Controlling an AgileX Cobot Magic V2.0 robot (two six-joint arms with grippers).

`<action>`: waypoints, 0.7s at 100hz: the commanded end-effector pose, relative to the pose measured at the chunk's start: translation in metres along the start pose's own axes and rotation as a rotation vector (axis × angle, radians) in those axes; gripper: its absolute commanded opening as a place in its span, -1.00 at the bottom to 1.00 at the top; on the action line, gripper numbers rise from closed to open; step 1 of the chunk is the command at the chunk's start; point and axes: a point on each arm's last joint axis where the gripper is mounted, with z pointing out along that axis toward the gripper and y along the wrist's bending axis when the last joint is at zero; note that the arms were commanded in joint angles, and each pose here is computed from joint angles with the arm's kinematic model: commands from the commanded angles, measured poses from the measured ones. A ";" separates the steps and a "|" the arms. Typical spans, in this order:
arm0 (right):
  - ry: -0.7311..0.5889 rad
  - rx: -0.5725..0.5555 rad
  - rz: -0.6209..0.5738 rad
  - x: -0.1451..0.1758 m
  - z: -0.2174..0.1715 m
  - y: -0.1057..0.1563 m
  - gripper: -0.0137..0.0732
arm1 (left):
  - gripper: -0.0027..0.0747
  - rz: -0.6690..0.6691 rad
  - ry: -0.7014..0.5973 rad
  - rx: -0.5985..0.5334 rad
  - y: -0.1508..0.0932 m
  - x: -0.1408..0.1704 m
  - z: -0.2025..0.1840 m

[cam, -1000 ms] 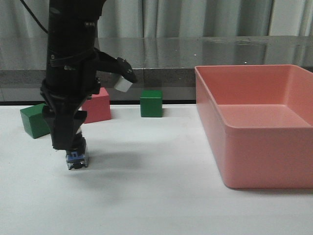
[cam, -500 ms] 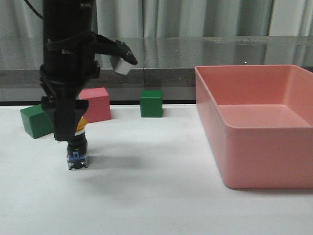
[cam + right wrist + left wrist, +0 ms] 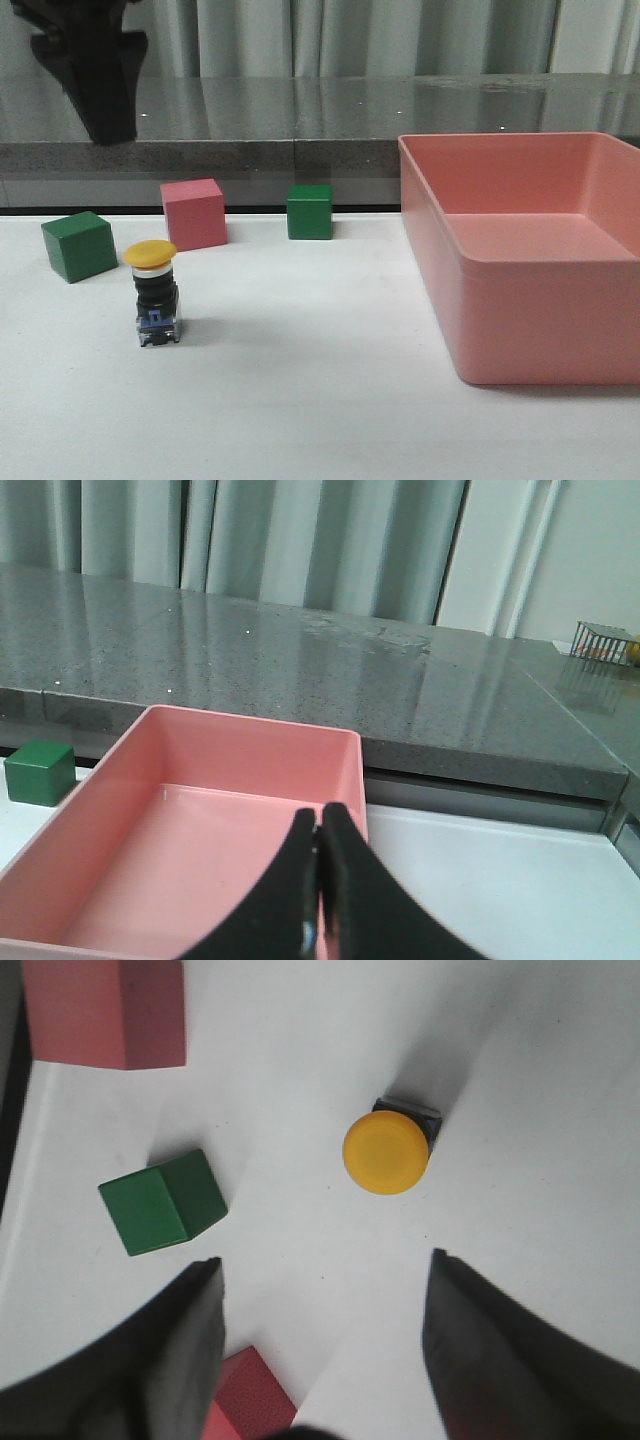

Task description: Place and stand button with both arms

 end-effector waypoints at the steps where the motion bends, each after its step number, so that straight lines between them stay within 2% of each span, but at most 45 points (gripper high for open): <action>1: -0.090 0.037 -0.002 -0.014 -0.001 -0.004 -0.83 | -0.32 -0.058 -0.058 -0.045 0.006 0.015 -0.037; 16: -0.090 0.037 -0.002 -0.014 -0.001 -0.004 -0.83 | -0.99 -0.158 -0.168 -0.038 0.014 0.032 -0.064; 29: -0.090 0.037 -0.002 -0.014 -0.001 -0.004 -0.83 | -0.98 -0.293 -0.355 -0.020 0.025 0.047 -0.088; 41: -0.090 0.037 -0.002 -0.014 -0.001 -0.004 -0.83 | -0.98 -0.383 -0.508 -0.110 0.033 0.068 -0.106; 55: -0.090 0.037 -0.002 -0.014 -0.001 -0.004 -0.83 | -0.98 -0.420 -0.634 -0.212 0.020 0.093 -0.112; 70: -0.090 0.037 -0.002 -0.014 -0.001 -0.004 -0.83 | -0.98 -0.462 -0.771 -0.254 -0.011 0.122 -0.106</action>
